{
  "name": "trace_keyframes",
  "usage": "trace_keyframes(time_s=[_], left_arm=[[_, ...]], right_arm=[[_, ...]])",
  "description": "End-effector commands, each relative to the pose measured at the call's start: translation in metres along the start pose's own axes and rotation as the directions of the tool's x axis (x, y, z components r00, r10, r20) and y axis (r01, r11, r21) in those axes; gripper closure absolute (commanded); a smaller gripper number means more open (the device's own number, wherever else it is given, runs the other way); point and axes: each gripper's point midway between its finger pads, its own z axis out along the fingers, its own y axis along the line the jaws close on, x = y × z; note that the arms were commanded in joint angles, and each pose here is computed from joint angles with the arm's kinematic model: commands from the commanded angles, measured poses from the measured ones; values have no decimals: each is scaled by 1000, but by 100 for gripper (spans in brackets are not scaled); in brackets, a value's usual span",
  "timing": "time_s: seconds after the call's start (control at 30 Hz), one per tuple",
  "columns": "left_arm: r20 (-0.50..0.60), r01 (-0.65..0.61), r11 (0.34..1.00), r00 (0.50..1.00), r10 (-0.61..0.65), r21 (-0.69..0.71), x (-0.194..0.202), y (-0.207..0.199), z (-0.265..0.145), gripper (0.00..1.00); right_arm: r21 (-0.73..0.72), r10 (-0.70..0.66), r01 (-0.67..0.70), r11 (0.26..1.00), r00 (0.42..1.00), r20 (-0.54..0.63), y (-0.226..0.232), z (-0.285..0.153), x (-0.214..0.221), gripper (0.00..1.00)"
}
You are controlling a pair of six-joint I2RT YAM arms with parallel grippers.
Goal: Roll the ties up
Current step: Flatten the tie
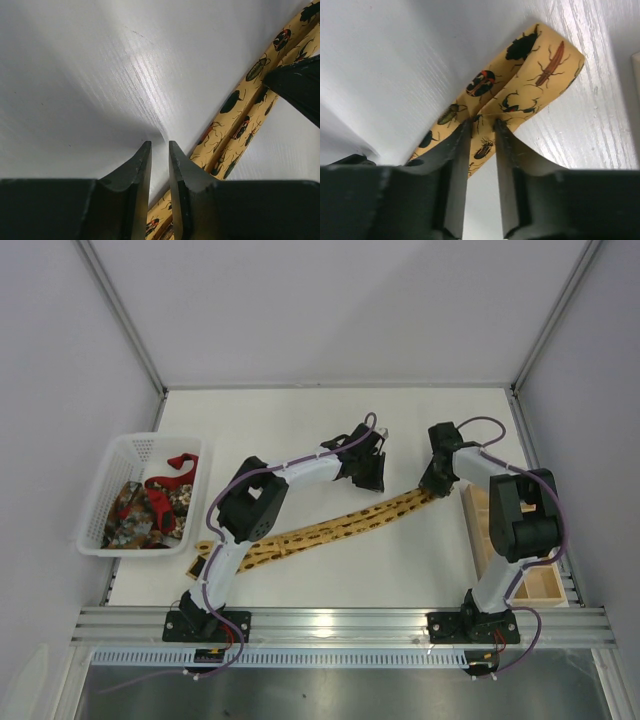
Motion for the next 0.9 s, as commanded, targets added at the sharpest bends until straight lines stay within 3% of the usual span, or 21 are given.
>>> trace_keyframes(time_s=[0.0,0.2,0.23,0.53,0.87], left_arm=[[46,-30,999,999,29,32,-15,-17,-18,75],[41,-34,999,999,33,25,-14,-15,-18,75],[43,-33,999,999,32,19,-14,-13,-18,75],[23,-50,998,999,49,36,-12,-16,-20,78],[10,-52,997,999,51,51,-10,-19,-21,82]], right_arm=[[36,2,-3,999,1000,16,2,-1,-3,71],[44,-4,2,999,999,45,5,-9,-10,99],[46,-2,0,999,999,50,5,-10,-12,100],[-4,-27,27,1000,997,74,25,-39,-28,95],[11,-59,58,998,997,49,36,-12,-38,93]])
